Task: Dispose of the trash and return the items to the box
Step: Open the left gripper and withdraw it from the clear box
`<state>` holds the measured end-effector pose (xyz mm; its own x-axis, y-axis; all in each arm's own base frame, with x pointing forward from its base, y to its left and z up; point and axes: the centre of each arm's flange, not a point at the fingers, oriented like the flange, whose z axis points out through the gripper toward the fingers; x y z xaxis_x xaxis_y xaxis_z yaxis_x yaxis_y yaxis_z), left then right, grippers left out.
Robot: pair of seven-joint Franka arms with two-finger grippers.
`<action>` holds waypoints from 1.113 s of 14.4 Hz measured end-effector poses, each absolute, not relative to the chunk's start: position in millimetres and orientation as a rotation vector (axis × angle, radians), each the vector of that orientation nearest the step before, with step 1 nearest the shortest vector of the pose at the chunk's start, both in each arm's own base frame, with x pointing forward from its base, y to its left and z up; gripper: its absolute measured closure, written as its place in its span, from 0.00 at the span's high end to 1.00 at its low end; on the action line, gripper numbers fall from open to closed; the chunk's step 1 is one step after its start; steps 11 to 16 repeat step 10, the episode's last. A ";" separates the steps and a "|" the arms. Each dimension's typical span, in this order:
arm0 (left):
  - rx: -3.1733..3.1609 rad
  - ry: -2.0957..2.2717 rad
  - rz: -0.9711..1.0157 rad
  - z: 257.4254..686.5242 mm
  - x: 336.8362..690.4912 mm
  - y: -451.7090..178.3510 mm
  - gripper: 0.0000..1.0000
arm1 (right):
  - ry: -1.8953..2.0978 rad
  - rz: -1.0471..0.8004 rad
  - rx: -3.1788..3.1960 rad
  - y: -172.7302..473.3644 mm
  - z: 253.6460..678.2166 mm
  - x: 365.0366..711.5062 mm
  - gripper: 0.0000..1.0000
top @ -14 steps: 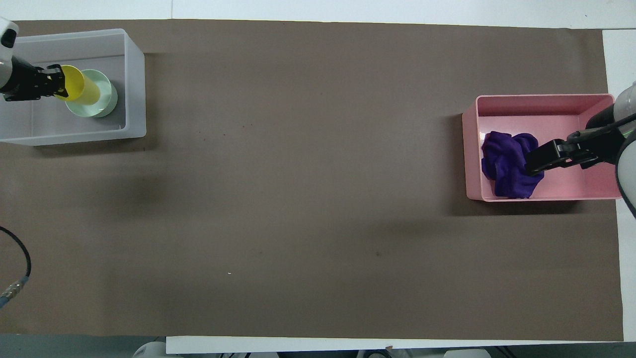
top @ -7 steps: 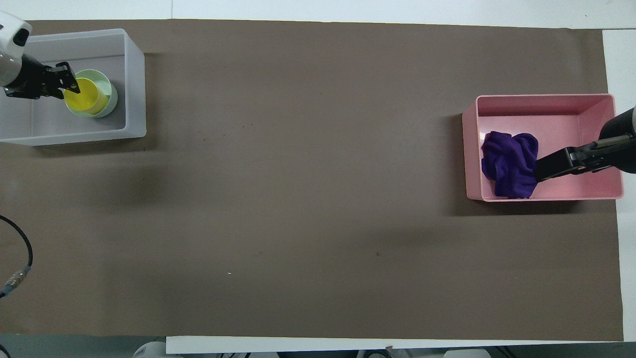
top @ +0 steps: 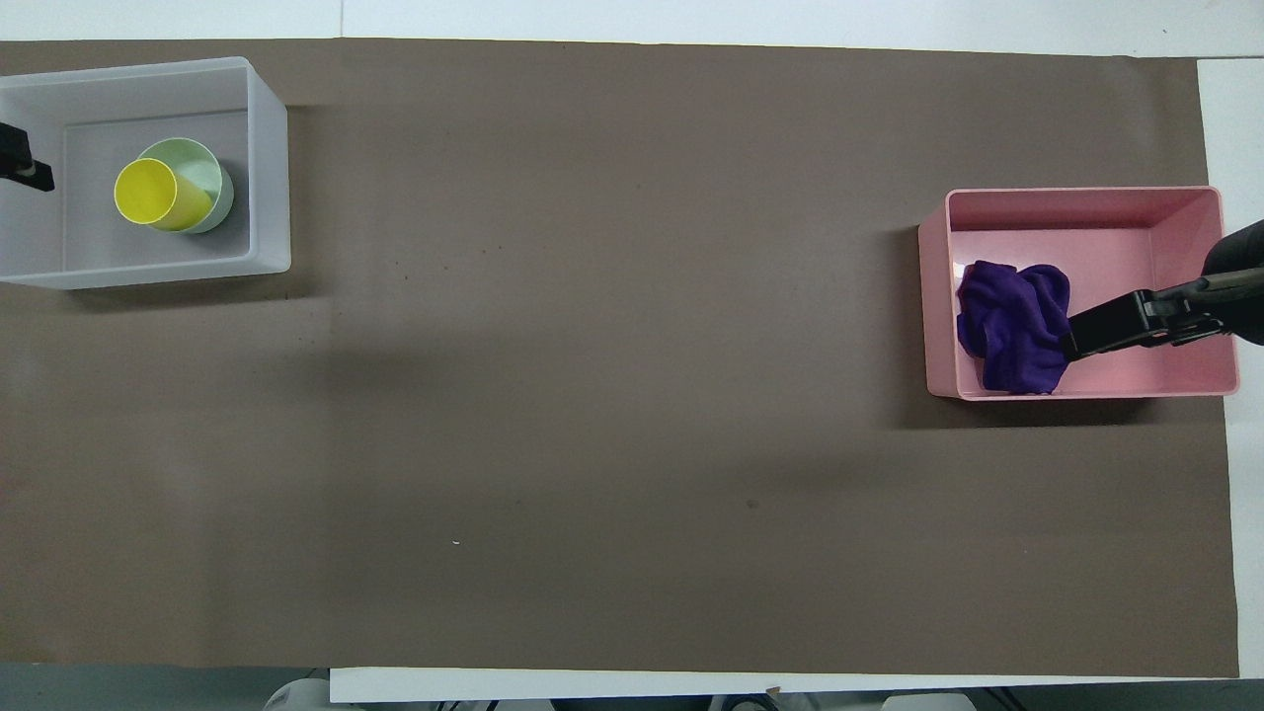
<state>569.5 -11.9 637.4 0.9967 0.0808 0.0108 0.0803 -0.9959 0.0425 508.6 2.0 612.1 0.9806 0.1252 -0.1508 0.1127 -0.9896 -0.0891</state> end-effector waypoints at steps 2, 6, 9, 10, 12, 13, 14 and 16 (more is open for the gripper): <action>3.121 0.046 -0.059 643.9 532.4 -35.5 1.00 | -0.185 0.238 -3.058 1.4 612.3 508.9 1.00; 3.152 -0.101 -0.006 617.5 515.3 -57.5 1.00 | -0.189 0.223 -3.075 1.4 612.8 510.3 1.00; 3.150 -0.100 0.020 616.8 522.4 -44.3 1.00 | -0.196 0.223 -3.074 -0.3 612.5 510.3 1.00; 3.149 -0.090 0.030 620.0 523.8 -39.6 1.00 | -0.201 0.223 -3.074 -0.5 612.5 510.3 1.00; 3.149 -0.090 0.030 620.0 523.8 -39.6 1.00 | -0.201 0.223 -3.074 -0.5 612.5 510.3 1.00; 3.149 -0.090 0.030 620.0 523.8 -39.6 1.00 | -0.201 0.223 -3.074 -0.5 612.5 510.3 1.00; 3.149 -0.090 0.030 620.0 523.8 -39.6 1.00 | -0.201 0.223 -3.074 -0.5 612.5 510.3 1.00; 3.149 -0.090 0.030 620.0 523.8 -39.6 1.00 | -0.201 0.223 -3.074 -0.5 612.5 510.3 1.00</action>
